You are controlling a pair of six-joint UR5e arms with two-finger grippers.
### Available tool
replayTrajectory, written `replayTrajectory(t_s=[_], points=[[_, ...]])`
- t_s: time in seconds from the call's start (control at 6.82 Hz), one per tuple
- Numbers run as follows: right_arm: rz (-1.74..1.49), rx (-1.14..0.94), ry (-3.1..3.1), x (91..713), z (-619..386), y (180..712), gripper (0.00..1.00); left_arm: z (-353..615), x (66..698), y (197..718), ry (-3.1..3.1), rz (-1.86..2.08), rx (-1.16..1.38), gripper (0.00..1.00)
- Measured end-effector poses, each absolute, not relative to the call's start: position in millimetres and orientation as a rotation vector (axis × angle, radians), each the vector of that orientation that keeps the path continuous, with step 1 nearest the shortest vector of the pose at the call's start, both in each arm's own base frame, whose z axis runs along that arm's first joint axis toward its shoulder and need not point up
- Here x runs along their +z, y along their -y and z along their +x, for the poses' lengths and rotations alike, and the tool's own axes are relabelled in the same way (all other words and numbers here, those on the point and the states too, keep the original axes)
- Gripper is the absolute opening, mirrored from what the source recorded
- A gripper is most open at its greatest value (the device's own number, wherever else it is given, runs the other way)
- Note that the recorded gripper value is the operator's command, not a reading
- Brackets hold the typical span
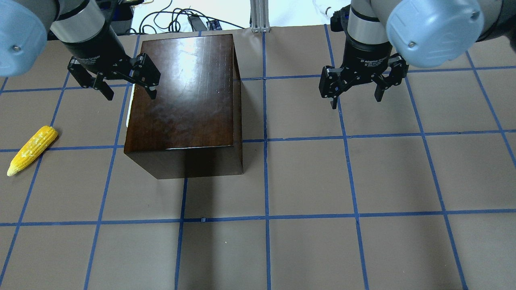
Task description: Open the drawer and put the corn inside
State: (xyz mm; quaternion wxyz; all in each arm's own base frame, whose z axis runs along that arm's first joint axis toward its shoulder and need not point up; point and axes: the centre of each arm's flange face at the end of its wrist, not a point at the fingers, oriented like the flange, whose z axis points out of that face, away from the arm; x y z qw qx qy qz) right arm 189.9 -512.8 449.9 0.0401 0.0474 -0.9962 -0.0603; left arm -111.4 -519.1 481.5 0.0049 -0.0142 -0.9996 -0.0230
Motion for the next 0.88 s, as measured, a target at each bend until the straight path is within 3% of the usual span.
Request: replayTrajectory(t_s=[0.88], points=[[0.145,-0.185,3.052,450,190,513,1.00,-102,476,531,3.130,-0.018,-0.077,1.00]])
